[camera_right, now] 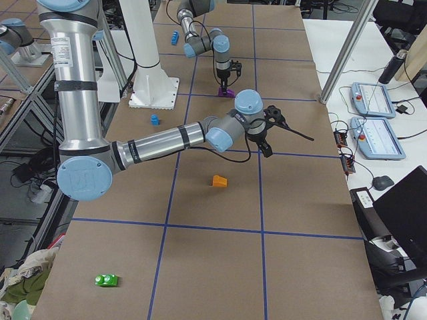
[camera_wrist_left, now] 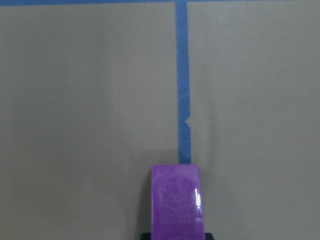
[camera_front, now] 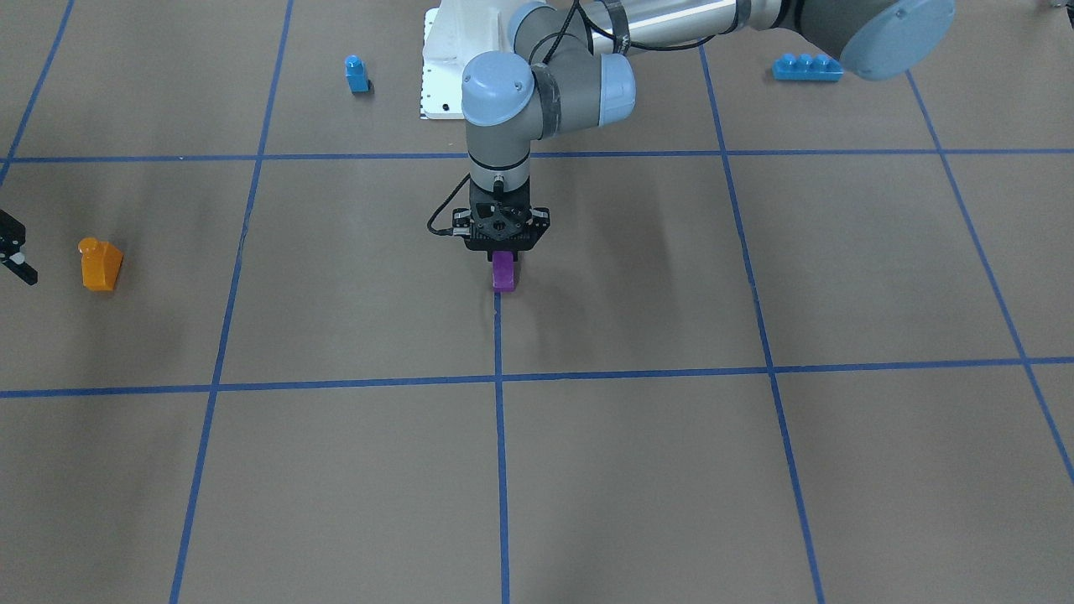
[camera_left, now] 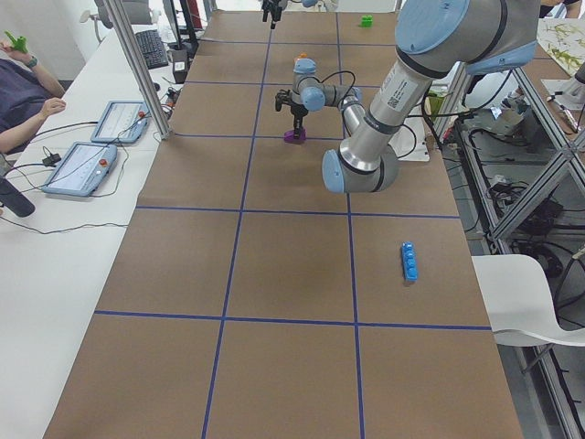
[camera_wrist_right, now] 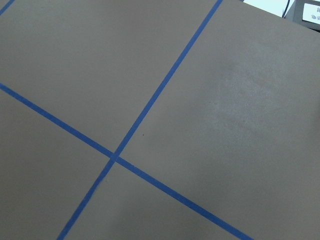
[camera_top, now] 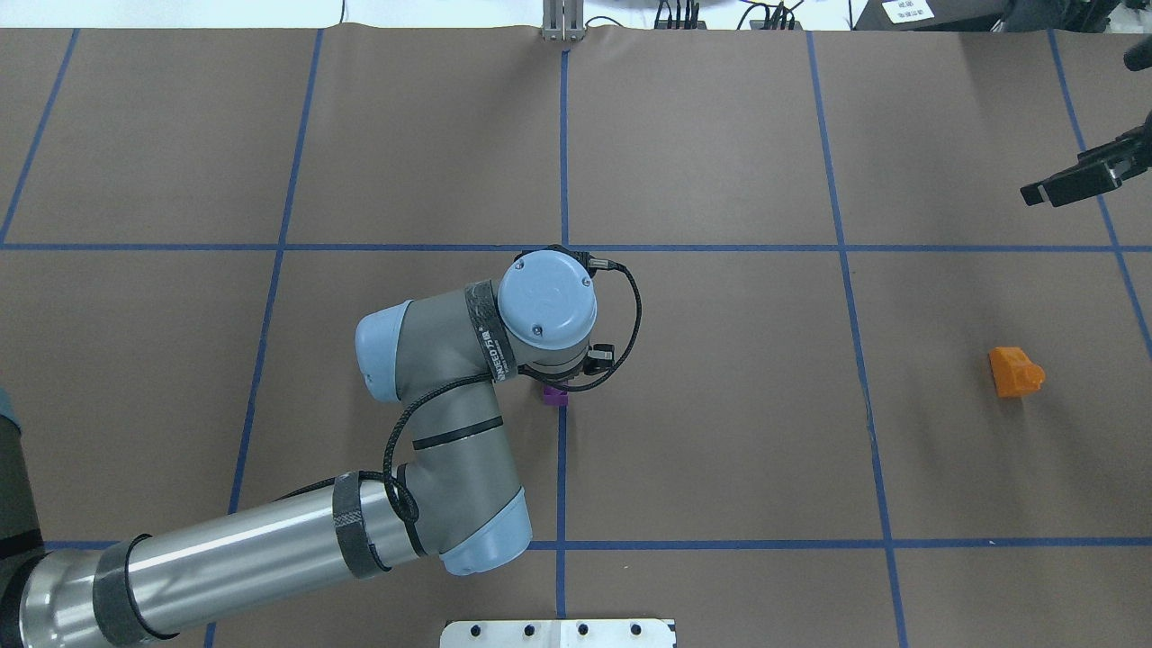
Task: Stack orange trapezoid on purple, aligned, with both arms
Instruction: 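Lower the purple block onto the grid line crossing with the left gripper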
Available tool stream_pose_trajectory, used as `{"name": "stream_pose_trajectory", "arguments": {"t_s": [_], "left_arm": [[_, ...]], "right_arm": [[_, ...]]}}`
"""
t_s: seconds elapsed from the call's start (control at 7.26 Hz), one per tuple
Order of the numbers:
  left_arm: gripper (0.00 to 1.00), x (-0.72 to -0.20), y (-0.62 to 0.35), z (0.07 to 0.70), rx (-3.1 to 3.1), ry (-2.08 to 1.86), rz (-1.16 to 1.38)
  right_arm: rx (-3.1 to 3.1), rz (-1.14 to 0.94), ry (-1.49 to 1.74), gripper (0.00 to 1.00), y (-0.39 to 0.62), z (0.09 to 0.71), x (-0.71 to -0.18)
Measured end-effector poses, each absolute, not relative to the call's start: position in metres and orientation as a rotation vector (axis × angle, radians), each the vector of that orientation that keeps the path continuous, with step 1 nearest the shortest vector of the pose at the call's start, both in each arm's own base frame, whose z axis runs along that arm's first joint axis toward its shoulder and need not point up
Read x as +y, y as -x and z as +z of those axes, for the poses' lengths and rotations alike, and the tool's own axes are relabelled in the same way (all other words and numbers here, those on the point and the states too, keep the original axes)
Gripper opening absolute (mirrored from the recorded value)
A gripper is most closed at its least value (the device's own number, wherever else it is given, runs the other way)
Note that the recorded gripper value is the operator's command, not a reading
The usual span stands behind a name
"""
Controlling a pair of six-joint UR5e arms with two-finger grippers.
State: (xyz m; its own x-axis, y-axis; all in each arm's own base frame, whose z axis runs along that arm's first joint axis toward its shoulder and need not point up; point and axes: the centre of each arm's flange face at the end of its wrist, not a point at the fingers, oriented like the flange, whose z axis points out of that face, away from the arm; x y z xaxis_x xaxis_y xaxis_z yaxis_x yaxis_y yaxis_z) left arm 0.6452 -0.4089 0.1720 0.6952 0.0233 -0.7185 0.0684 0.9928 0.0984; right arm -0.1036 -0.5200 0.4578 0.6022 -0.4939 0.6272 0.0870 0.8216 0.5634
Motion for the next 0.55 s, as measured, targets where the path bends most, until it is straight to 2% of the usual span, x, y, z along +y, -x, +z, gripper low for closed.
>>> {"name": "stream_pose_trajectory", "arguments": {"t_s": [0.28,0.41,0.55], "left_arm": [[0.31,-0.4055,-0.6477,0.1712,0.803,-0.119,-0.020],[0.34,-0.4041,-0.6487,0.1703,0.805,-0.118,-0.018],[0.49,-0.4023,-0.6498,0.1697,0.805,-0.118,-0.015]], "right_arm": [[-0.867,-0.351,-0.516,1.00,0.1032,0.4578,-0.5202],[-0.867,-0.350,-0.516,1.00,0.1032,0.4579,-0.5201],[-0.867,-0.350,-0.516,1.00,0.1033,0.4579,-0.5201]]}}
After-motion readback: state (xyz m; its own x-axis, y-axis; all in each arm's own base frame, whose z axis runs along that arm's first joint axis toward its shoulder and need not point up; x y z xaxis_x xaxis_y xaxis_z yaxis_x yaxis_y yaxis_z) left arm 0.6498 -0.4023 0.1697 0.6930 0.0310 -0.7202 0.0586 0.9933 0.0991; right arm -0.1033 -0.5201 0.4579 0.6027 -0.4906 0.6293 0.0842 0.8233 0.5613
